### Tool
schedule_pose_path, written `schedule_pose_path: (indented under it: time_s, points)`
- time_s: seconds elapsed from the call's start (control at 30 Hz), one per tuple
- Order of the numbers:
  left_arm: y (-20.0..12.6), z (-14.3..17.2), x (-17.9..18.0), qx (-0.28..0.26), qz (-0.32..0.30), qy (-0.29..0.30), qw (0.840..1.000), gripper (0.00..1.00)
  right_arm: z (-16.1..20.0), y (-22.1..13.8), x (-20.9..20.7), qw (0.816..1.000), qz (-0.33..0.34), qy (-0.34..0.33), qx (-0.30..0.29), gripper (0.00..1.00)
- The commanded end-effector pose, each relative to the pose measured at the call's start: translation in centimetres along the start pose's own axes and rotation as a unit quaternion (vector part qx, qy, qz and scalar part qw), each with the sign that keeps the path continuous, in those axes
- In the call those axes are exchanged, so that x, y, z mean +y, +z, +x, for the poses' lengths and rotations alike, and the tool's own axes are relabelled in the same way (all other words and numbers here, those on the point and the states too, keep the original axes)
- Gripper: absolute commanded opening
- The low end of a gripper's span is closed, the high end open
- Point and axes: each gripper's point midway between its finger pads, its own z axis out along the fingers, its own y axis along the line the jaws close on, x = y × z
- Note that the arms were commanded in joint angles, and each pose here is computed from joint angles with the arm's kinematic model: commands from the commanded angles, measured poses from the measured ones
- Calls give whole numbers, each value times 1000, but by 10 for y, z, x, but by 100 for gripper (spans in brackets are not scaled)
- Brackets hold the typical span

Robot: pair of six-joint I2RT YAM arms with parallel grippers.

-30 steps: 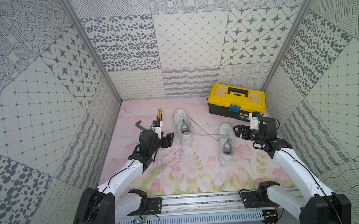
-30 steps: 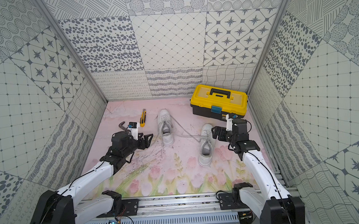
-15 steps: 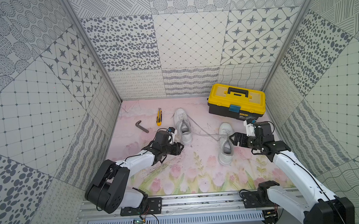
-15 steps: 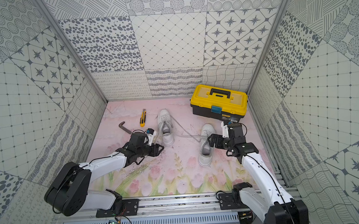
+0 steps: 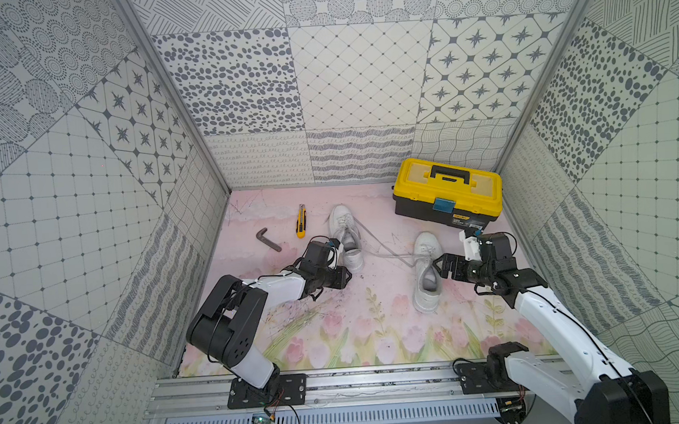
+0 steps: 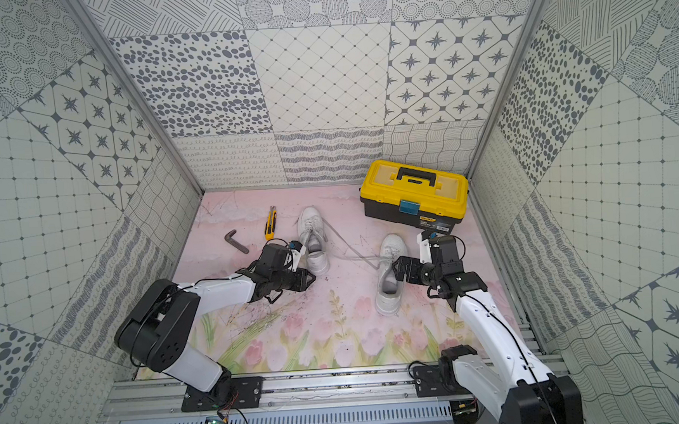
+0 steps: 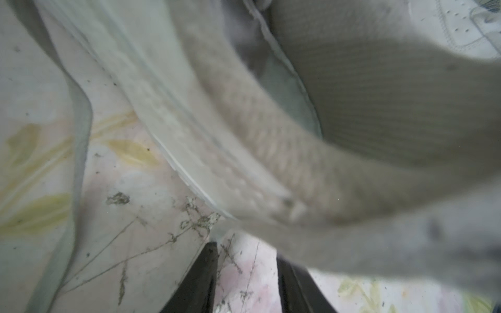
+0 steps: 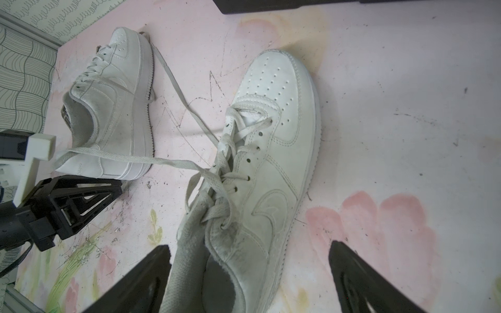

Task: Tie the shoes
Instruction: Adjust the shoelace on the shoe.

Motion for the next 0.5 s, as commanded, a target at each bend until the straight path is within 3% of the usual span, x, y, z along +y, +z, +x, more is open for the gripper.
schedule_pose_path:
  time_s: [0.0, 0.23, 0.47]
  points:
    - [4, 2, 8, 8, -22, 9, 1000, 31, -3, 4, 6, 1000, -14, -7, -5, 97]
    - [-3, -4, 13, -13, -41, 13, 999, 1, 4, 5, 6, 1000, 0, -11, 11, 95]
    - [-41, -30, 6, -68, -61, 33, 995, 0, 29, 19, 0, 998, 26, -14, 58, 81]
